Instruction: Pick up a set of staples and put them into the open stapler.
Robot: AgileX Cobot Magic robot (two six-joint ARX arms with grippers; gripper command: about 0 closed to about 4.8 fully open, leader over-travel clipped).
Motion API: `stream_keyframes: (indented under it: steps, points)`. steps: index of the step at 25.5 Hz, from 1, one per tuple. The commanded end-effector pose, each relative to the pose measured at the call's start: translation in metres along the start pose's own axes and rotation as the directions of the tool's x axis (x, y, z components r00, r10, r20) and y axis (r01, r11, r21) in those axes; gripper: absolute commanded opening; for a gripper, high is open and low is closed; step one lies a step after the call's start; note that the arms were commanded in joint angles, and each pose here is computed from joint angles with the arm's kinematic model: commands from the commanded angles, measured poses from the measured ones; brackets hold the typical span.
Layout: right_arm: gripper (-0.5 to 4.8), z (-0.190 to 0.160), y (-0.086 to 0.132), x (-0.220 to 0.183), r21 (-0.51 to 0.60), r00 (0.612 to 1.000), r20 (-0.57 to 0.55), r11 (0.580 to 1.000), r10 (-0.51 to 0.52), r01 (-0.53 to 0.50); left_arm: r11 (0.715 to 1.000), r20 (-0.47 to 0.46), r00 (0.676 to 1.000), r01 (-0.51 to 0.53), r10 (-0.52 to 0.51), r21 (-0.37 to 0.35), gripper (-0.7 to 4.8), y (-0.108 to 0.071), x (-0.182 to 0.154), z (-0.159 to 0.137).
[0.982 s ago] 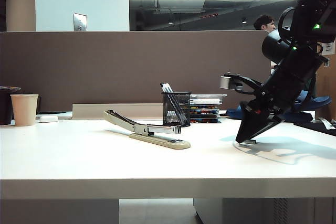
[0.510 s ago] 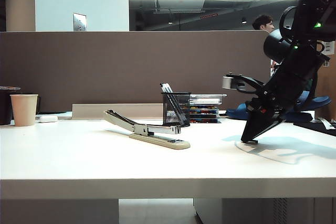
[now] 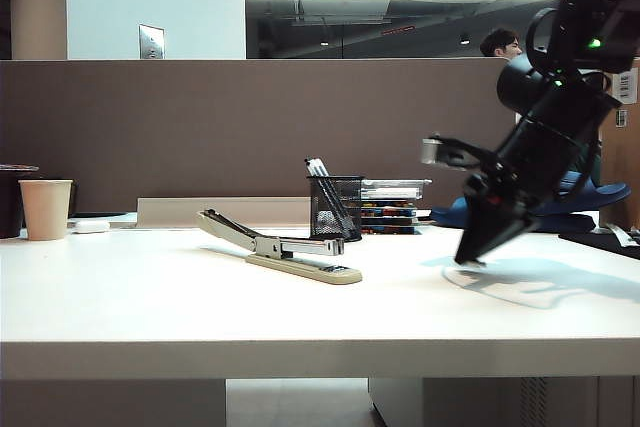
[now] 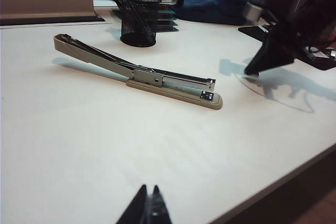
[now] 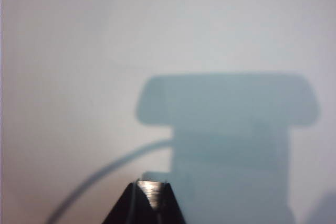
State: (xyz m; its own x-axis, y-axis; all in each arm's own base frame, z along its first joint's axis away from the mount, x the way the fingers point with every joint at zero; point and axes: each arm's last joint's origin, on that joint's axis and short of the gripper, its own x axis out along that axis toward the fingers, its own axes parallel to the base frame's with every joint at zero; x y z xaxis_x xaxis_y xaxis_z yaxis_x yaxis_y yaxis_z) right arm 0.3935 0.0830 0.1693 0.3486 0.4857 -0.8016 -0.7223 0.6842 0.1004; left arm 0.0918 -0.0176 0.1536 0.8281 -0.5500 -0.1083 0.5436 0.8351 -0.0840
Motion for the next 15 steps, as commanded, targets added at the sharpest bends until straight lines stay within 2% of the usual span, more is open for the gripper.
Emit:
stream_keyframes:
  steps: [1,8,13,15]
  points:
    - [-0.02,0.017,0.001,-0.010,-0.008,0.994,0.093,0.998,0.055,-0.054,1.000,-0.006,1.000,0.002,-0.002,-0.003,-0.06,0.000,0.000,0.000]
    - [-0.02,0.034,0.019,-0.006,-0.040,0.975,0.151,0.986,0.165,-0.161,1.000,-0.006,1.000,0.002,-0.002,-0.002,-0.06,0.000,0.000,0.000]
    - [-0.02,0.047,0.040,0.003,-0.096,0.962,0.178,0.977,0.206,-0.192,1.000,-0.006,1.000,0.003,-0.003,-0.002,-0.06,0.000,0.000,0.000]
    - [-0.02,0.054,0.047,0.006,-0.086,0.954,0.207,0.976,0.216,-0.202,1.000,-0.006,1.000,0.002,-0.002,-0.003,-0.06,0.000,0.000,0.000]
